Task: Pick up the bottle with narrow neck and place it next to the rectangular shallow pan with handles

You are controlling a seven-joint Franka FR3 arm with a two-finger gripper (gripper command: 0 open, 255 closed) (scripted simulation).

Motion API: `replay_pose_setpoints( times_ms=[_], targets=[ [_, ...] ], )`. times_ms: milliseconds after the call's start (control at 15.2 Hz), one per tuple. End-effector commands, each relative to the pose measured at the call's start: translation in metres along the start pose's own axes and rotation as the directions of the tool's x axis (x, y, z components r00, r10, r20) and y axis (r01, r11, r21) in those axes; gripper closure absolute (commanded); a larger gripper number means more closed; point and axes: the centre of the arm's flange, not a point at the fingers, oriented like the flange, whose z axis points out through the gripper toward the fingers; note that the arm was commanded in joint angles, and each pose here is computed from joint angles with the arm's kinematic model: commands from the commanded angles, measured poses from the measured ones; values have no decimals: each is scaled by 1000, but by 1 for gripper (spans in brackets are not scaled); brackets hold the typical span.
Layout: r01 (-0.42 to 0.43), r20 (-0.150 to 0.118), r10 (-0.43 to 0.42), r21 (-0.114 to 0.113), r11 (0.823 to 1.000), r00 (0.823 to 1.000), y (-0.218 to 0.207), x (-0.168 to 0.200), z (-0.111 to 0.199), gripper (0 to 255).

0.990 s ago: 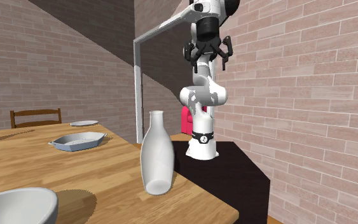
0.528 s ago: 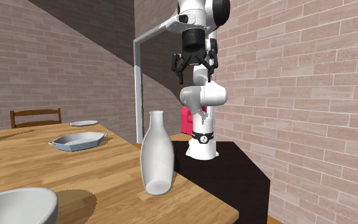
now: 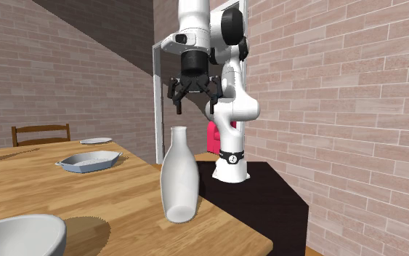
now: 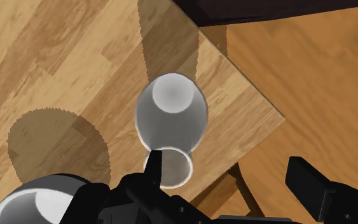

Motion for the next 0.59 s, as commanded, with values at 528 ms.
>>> replay_pose_setpoints(
  times_ms=[528],
  targets=[
    [32, -28, -33, -16, 999, 999, 38, 21, 57, 0]
  ],
)
